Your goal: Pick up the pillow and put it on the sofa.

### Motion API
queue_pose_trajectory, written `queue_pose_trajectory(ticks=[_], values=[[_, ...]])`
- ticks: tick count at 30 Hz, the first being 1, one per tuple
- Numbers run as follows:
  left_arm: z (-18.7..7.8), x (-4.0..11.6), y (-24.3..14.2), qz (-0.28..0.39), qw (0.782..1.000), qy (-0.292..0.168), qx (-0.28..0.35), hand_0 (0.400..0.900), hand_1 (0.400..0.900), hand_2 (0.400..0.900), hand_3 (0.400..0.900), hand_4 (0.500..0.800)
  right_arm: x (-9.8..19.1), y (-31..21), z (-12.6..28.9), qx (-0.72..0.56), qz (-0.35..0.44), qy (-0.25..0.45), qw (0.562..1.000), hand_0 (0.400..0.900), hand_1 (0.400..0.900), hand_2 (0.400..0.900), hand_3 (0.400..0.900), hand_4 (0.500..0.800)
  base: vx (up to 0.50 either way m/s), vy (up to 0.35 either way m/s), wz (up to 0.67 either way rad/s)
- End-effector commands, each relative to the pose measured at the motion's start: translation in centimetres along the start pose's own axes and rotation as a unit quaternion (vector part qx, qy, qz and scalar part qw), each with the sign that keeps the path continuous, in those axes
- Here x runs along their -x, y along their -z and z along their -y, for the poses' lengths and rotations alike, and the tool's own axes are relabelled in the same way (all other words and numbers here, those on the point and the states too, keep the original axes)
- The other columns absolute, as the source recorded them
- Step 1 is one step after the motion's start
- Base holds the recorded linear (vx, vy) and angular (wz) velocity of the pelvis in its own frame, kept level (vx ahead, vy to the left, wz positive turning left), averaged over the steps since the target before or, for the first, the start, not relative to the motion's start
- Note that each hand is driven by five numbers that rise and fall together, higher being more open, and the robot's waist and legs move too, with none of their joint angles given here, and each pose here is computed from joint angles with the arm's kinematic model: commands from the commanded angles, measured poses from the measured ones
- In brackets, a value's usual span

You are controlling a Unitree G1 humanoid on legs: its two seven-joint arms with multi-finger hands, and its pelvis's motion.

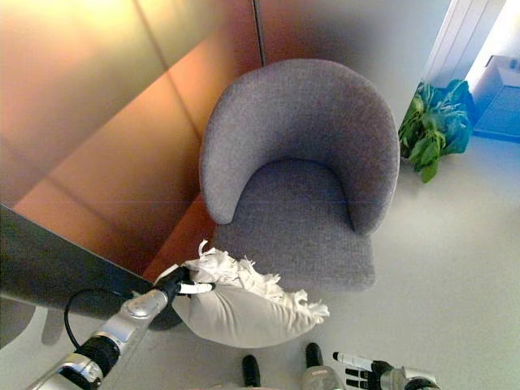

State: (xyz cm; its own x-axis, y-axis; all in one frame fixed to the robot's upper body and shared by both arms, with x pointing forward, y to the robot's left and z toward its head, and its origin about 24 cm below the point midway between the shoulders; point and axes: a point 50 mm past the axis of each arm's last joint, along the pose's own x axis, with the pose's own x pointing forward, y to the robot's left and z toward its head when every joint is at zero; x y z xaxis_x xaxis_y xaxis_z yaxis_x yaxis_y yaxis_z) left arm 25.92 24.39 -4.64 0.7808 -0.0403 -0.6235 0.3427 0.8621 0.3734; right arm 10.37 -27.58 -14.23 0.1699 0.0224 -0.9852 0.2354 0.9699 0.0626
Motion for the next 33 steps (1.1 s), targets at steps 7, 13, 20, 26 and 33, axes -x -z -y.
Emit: queue_pose_trajectory(ticks=[7,13,20,26,33], values=[[-14.1,3.8,-16.8,0.179,0.965,-0.121,-0.147,0.4,0.4,0.4,0.4,0.5,0.6,2.8,2.6,-0.035,-0.024,0.016,0.999,0.9,0.9,0.9,0.9,0.8,0.05,-0.006,-0.01],[-18.6,7.1,-22.6,0.182,0.954,-0.183,-0.153,0.4,0.4,0.4,0.4,0.5,0.9,4.4,3.7,-0.061,-0.041,0.032,0.997,0.9,0.9,0.9,0.9,0.8,0.057,-0.011,-0.1],[-21.1,9.2,-24.7,0.17,0.948,-0.244,-0.116,0.4,0.4,0.4,0.4,0.5,0.8,5.1,3.6,-0.083,-0.049,0.033,0.995,0.9,0.9,0.9,0.9,0.8,0.042,-0.015,-0.17],[-20.8,9.6,-26.2,0.188,0.943,-0.256,-0.101,0.4,0.4,0.4,0.4,0.5,0.7,6.0,3.3,-0.102,-0.058,0.034,0.992,0.9,0.9,0.9,0.9,0.8,0.048,-0.03,-0.18],[-19.4,8.8,-27.6,0.196,0.945,-0.25,-0.079,0.4,0.4,0.4,0.4,0.5,0.7,7.1,3.3,-0.134,-0.064,0.033,0.988,0.9,0.9,0.9,0.9,0.8,0.074,-0.063,-0.21]])
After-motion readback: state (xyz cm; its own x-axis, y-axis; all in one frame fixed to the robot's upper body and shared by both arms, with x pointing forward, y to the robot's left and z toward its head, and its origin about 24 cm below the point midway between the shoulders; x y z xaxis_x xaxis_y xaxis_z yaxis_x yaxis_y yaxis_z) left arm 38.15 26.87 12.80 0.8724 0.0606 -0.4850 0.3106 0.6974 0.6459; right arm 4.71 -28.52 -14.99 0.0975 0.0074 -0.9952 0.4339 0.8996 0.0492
